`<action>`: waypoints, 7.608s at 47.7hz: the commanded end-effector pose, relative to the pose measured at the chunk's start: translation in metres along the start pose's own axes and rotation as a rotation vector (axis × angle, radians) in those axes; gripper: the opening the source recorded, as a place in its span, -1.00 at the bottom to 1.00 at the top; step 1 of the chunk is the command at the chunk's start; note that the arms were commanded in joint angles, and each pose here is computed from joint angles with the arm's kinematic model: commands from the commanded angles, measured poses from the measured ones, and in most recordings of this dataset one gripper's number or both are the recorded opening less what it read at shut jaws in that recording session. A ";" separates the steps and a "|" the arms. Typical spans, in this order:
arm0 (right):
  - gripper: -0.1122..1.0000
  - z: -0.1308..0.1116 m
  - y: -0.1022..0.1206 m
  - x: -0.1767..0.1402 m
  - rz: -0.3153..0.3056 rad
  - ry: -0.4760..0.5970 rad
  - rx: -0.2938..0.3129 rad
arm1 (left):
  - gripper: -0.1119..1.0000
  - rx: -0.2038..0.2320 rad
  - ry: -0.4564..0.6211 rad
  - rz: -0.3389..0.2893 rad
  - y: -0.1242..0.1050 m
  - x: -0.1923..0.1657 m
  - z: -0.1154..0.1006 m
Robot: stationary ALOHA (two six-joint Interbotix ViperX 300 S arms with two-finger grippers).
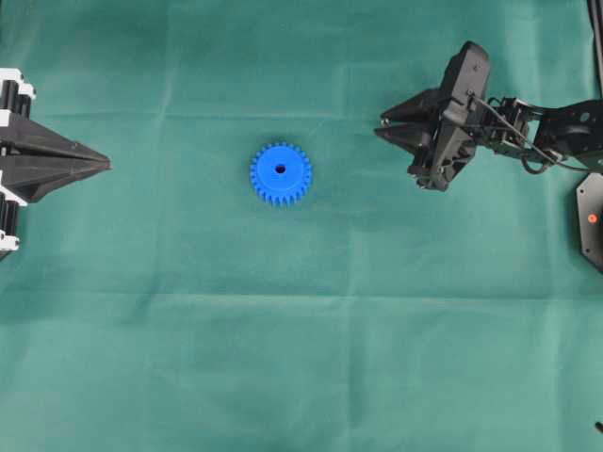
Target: Insert the shaft placed at a random location into the center hole of the medium gear at another random location.
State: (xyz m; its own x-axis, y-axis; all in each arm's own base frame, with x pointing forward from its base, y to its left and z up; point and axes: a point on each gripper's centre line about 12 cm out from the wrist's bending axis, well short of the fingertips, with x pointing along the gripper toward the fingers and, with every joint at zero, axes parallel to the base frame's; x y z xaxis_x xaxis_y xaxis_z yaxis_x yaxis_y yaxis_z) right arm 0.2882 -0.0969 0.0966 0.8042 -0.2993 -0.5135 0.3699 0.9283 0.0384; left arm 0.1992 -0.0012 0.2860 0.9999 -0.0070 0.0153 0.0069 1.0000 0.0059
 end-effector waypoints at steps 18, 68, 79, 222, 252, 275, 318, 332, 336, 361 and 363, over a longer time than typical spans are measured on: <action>-0.55 0.013 -0.001 0.001 -0.003 -0.045 -0.003 | -0.79 0.001 -0.011 -0.002 0.000 0.003 0.007; -0.55 0.079 0.025 -0.013 0.070 -0.101 -0.014 | -0.79 -0.009 0.018 -0.002 0.000 0.003 0.004; -0.55 0.101 0.059 0.010 0.144 -0.128 -0.045 | -0.79 -0.022 0.018 -0.002 0.000 0.003 0.004; -0.55 0.082 0.097 0.084 0.190 -0.009 -0.096 | -0.79 -0.023 0.043 -0.001 0.000 0.003 0.001; 0.76 0.082 0.097 0.084 0.190 -0.009 -0.096 | -0.79 -0.023 0.049 -0.001 0.000 0.003 0.000; 0.67 0.105 0.097 0.068 0.197 -0.067 -0.093 | -0.79 -0.023 0.044 -0.001 0.000 0.002 0.001; 0.66 0.142 0.088 -0.013 0.215 -0.096 -0.104 | -0.79 -0.023 0.038 0.000 0.000 0.001 0.003; 0.66 0.131 0.081 -0.038 0.216 -0.080 -0.101 | -0.79 -0.023 0.038 0.005 0.001 0.001 0.003; 0.66 0.127 0.079 -0.045 0.216 -0.072 -0.104 | -0.79 -0.023 0.038 0.007 0.001 0.001 0.003; 0.66 0.118 0.074 -0.061 0.217 -0.075 -0.099 | -0.79 -0.023 0.044 0.008 0.002 0.001 0.002; 0.66 0.118 0.074 -0.061 0.217 -0.076 -0.097 | -0.79 -0.023 0.044 0.008 0.002 0.001 0.002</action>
State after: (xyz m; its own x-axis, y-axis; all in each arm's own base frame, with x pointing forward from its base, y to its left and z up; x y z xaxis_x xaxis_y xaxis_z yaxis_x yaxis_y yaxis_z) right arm 0.3202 -0.0365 0.2236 0.8809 -0.1028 -0.4620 0.1505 0.9863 0.0675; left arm 0.1986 0.0001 0.2780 0.9986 -0.0004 -0.0537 -0.0006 0.9998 -0.0186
